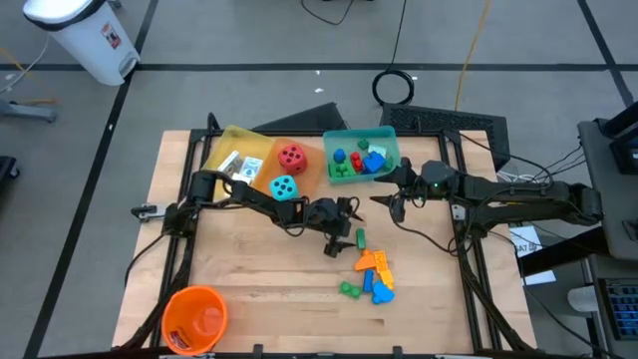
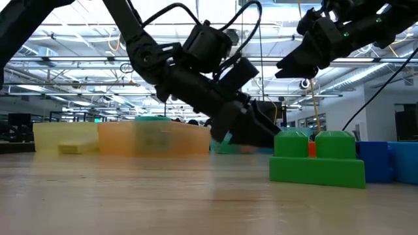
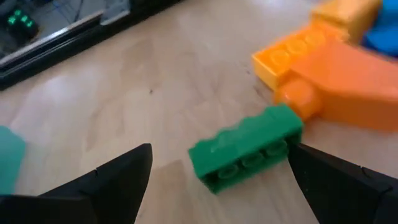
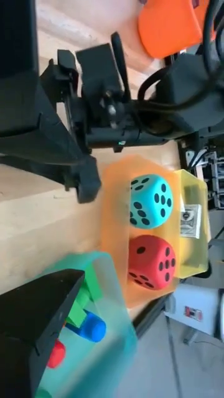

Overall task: Pick & Place Toys
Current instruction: Put the green game piece into the blue bin

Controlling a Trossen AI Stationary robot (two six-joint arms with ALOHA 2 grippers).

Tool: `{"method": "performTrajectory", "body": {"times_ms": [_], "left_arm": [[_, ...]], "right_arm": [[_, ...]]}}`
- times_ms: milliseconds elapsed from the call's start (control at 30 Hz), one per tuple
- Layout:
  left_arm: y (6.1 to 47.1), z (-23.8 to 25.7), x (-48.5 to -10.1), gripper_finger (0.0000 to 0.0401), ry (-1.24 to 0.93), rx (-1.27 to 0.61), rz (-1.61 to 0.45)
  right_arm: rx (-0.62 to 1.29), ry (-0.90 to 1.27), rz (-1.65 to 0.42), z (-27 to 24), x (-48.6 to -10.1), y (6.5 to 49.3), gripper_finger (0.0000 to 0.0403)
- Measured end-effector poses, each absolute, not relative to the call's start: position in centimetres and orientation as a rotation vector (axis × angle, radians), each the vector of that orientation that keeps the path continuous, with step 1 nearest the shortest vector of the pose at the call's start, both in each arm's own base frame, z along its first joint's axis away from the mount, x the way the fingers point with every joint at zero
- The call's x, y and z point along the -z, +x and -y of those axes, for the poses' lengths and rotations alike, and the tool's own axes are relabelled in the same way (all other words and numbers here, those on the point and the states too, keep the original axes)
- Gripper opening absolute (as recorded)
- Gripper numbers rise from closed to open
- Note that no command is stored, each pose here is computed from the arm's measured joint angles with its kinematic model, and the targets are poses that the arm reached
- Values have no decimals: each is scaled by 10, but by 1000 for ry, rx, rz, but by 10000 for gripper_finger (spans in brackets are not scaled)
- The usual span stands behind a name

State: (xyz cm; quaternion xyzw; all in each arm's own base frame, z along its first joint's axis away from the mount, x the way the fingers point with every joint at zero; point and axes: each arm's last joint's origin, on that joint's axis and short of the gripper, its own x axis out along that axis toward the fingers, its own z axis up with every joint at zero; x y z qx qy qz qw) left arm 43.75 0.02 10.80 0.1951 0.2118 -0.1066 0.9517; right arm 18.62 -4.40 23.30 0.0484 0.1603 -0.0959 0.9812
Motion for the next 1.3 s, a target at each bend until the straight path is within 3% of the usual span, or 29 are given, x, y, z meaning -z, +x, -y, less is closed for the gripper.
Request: {"method": "performTrajectory", "body": {"times_ms": [233,533,700,1000,1200,1300], "left_arm": [[426,-3,-179,378,138,37,-363],[378,-15,-285,378,38,-44,-251],[371,-16,-296,379,8,-51,-234],[371,-16,-287,379,4,-50,-298],[371,-16,-286,379,8,-49,-307],[371,-16,-285,379,8,-49,-318]], "right_arm": [[72,122,-378,29,-222,189,256],[-102,101,-576,-6,-181,219,256],[-222,167,-694,-14,-164,239,256],[-159,195,-970,-11,-147,254,255],[-326,263,-908,-16,-148,273,237],[-374,195,-823,-17,-151,280,226]]}}
